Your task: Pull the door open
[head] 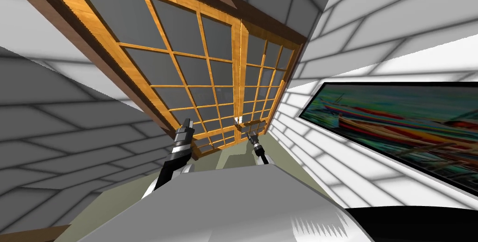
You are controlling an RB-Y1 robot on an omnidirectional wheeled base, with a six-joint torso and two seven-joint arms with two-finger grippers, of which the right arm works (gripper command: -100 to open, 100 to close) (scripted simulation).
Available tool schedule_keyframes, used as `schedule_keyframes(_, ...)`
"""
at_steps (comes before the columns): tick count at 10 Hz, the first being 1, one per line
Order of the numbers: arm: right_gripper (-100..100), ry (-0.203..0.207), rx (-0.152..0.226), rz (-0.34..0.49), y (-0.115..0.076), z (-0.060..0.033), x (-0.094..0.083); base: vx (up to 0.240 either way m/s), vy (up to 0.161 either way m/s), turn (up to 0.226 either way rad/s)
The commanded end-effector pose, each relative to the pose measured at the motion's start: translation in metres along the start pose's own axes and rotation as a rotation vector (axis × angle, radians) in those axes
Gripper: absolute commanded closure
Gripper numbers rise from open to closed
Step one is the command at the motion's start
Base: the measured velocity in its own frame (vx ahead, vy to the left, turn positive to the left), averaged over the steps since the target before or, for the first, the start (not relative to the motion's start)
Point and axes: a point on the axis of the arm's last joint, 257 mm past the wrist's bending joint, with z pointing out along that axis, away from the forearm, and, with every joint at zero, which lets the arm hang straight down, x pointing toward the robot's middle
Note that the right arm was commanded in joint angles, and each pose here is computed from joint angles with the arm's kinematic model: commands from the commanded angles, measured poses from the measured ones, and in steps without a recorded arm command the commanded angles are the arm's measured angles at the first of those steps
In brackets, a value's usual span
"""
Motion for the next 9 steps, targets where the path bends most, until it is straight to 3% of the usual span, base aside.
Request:
schedule_keyframes(1, -100, 0.012, -0.004, -0.025, 0.003, 0.0001, 0.006, 0.096, 0.007, 0.003)
schedule_keyframes(9, -100, 0.065, -0.033, -0.135, 0.021, -0.0013, 0.037, 0.106, 0.005, 0.004)
